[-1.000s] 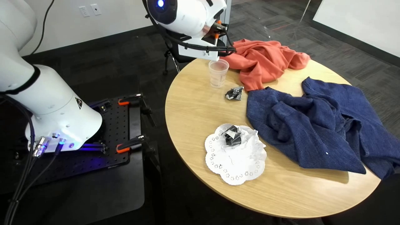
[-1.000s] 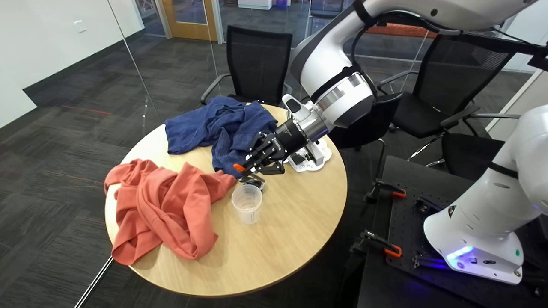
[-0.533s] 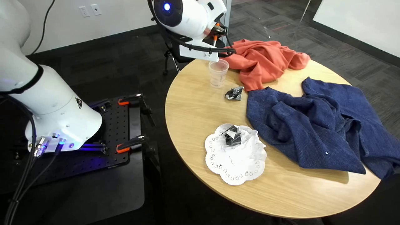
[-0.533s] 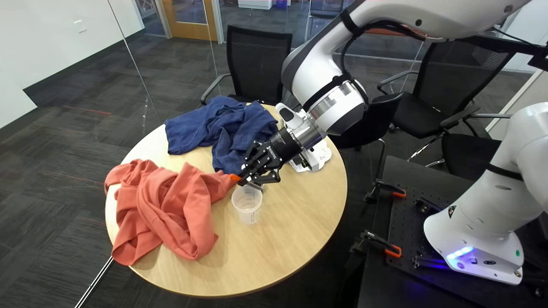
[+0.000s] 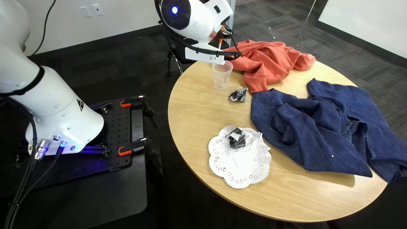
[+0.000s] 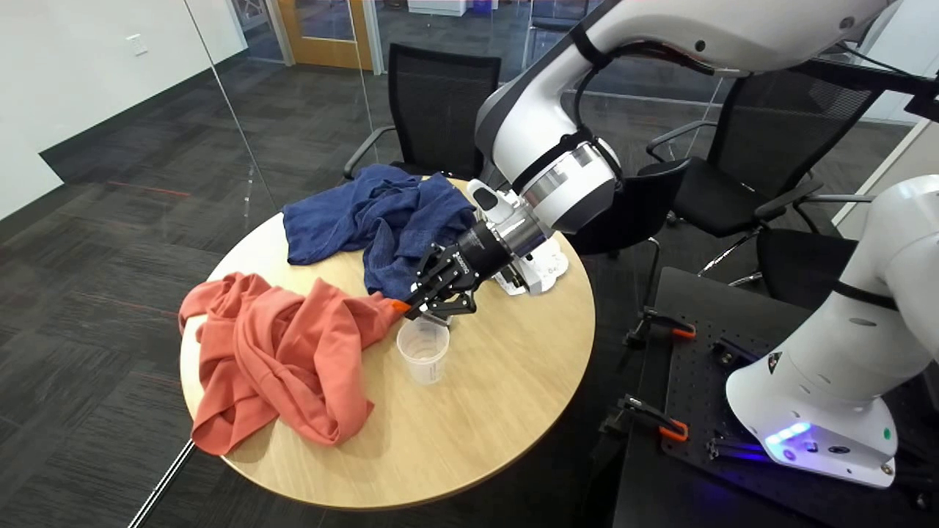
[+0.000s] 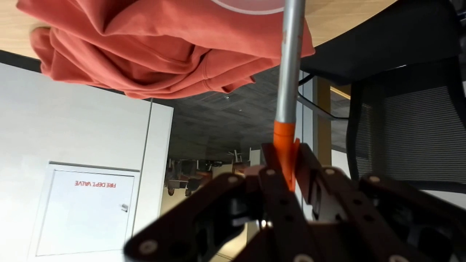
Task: Put the marker in the clear cup
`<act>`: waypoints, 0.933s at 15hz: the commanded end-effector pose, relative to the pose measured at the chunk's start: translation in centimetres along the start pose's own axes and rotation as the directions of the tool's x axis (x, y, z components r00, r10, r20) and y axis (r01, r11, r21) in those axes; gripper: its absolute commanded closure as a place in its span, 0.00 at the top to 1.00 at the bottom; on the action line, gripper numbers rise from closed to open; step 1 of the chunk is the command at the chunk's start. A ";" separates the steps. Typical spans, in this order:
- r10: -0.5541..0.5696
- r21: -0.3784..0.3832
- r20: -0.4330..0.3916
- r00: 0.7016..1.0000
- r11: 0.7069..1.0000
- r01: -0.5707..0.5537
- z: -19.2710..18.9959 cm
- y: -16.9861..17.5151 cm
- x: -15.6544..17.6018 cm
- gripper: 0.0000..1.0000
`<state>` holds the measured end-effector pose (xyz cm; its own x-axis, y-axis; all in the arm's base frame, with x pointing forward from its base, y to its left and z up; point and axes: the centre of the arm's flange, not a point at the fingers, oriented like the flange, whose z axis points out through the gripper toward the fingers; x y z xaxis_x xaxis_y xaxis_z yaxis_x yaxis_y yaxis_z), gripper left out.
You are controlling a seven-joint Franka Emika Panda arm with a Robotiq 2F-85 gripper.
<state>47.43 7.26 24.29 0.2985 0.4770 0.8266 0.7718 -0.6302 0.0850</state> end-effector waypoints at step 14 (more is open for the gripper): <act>0.002 0.060 -0.106 0.994 0.998 0.005 3.7 3.0 -2.9 0.04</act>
<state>50.19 6.16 22.35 0.2547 0.4169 0.8726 0.8024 -0.5947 0.0499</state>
